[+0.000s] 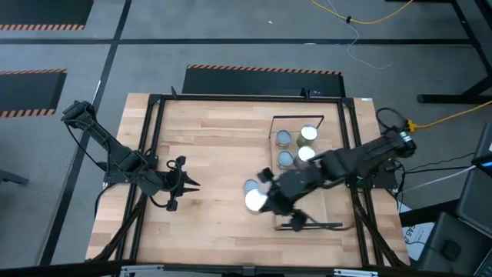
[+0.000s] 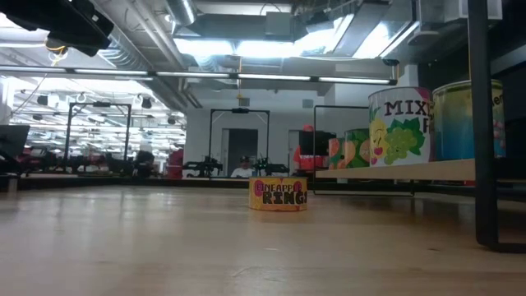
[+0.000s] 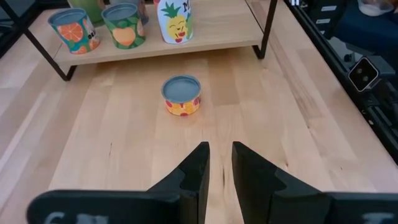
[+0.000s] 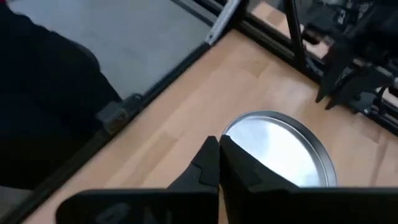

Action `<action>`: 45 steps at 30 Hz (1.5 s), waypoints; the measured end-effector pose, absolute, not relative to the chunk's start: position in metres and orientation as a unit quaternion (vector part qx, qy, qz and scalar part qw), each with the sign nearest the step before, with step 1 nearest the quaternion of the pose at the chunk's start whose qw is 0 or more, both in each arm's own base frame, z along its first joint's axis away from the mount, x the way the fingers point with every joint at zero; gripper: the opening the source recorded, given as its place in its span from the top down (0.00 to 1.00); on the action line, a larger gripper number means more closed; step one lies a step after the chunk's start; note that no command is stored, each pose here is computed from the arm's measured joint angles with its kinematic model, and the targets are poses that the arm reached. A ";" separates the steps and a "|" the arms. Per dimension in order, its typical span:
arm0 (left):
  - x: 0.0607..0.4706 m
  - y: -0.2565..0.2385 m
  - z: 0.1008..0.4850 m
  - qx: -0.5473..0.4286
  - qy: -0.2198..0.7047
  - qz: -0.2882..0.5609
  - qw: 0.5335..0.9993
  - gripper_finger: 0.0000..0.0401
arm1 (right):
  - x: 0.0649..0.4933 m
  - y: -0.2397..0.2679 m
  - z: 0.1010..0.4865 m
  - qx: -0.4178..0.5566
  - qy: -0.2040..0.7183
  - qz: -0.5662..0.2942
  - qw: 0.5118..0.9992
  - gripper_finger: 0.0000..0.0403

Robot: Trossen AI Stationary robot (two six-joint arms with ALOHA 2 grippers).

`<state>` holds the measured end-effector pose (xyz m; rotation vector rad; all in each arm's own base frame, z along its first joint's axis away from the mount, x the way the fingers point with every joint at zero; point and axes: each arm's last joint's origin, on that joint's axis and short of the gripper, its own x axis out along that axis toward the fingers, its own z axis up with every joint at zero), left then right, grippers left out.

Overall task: Pick and place cans onto a shelf
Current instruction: Put the canned pineapple on the shelf

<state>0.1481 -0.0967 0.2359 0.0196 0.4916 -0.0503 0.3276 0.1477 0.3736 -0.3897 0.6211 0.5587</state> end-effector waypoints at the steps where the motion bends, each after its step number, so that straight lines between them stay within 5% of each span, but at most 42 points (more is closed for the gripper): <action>1: 0.148 -0.097 0.236 0.009 0.243 -0.025 0.970 0.85 | 0.319 0.149 0.380 -0.187 0.298 0.267 0.897 1.00; 10: 0.148 -0.097 0.236 -0.013 0.244 -0.019 0.970 0.85 | 0.245 0.169 0.395 -0.202 0.369 0.197 0.886 1.00; 27: 0.150 -0.098 0.240 -0.031 0.222 -0.020 0.974 0.85 | 0.141 0.167 0.312 -0.144 0.351 0.155 0.912 1.00; 45: 0.153 -0.100 0.247 -0.053 0.190 -0.023 0.980 0.85 | 0.114 0.142 0.236 -0.130 0.320 0.180 0.921 1.00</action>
